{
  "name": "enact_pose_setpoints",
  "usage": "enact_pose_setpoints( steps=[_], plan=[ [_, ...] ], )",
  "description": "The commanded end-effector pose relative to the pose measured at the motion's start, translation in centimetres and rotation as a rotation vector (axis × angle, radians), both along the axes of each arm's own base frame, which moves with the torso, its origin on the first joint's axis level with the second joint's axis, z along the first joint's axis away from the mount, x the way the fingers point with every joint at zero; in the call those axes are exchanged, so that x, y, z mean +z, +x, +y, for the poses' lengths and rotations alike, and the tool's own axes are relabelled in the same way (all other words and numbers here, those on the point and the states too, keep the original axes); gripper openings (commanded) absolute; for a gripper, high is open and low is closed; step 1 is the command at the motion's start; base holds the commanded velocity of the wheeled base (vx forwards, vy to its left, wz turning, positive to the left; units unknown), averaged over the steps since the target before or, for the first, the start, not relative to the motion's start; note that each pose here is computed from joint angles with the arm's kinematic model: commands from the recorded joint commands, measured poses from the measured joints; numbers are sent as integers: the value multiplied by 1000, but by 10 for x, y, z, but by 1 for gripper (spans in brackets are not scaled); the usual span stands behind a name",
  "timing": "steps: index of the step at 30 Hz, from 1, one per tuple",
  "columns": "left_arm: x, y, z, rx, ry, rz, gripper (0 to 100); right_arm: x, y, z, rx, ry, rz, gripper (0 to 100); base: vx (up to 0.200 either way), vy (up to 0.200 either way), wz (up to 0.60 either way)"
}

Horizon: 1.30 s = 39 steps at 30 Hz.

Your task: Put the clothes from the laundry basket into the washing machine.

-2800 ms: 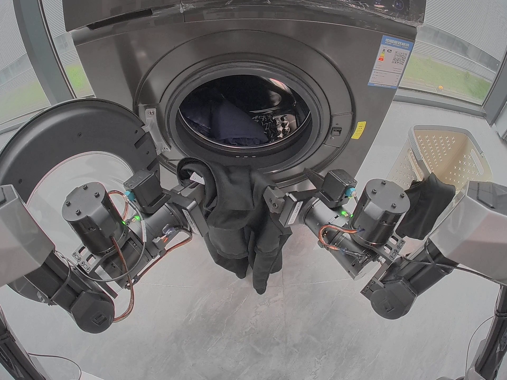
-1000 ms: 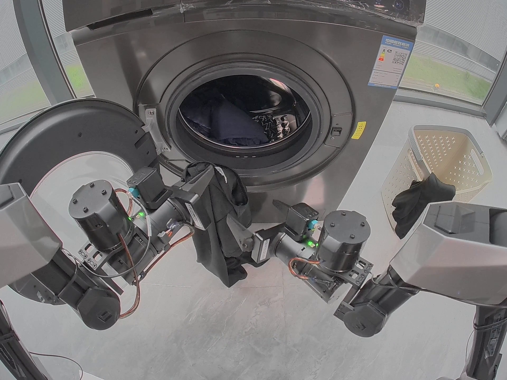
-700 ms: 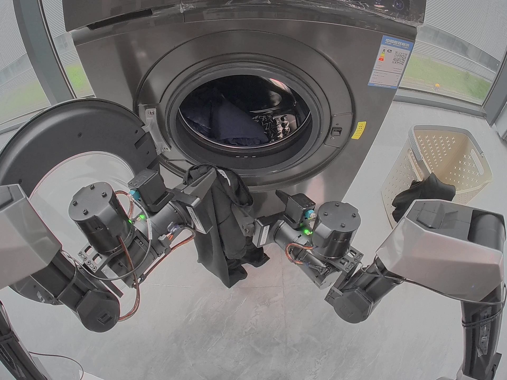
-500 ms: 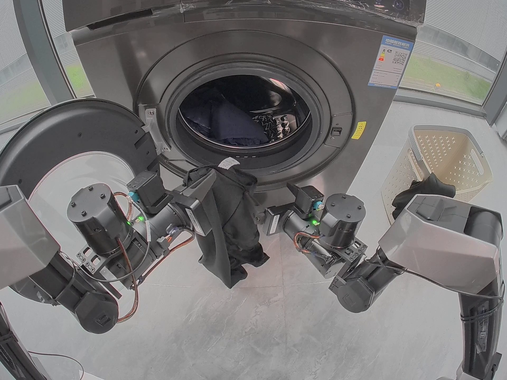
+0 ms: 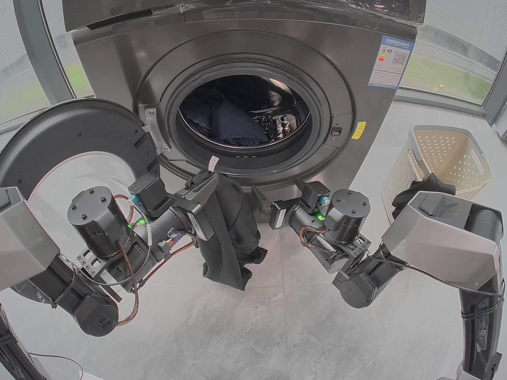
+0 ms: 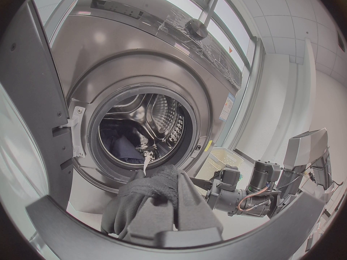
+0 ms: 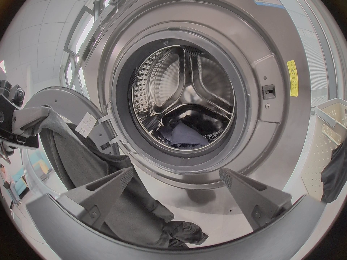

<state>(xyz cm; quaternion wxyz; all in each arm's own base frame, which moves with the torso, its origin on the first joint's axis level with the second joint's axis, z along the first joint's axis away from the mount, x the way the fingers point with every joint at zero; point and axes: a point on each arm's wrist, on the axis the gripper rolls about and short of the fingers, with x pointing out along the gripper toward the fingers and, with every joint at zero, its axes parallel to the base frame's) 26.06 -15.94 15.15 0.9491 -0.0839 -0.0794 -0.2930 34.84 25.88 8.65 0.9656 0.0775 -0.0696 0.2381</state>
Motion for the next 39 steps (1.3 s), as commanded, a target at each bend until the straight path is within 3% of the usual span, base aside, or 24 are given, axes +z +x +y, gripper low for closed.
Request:
enact_pose_setpoints(
  steps=[1,9,18,24,30,39],
  plan=[
    [2,0,0,-6,-3,-6,0,-7,-1,3,7,-11,16,100,0,0,0],
    [3,-2,0,-20,-1,-11,0,-3,-6,5,23,-2,9,100,0,0,0],
    [0,0,2,-15,9,-7,0,21,-35,-6,140,-8,-15,100,0,0,0],
    [1,-1,0,-19,9,-9,0,18,-48,1,220,-22,-9,100,0,0,0],
    [1,-2,1,-20,9,-11,0,0,-32,21,238,-28,-13,100,0,0,0],
    [3,-2,1,-20,6,-15,0,-10,-21,30,275,-33,-34,100,0,0,0]
  ],
)
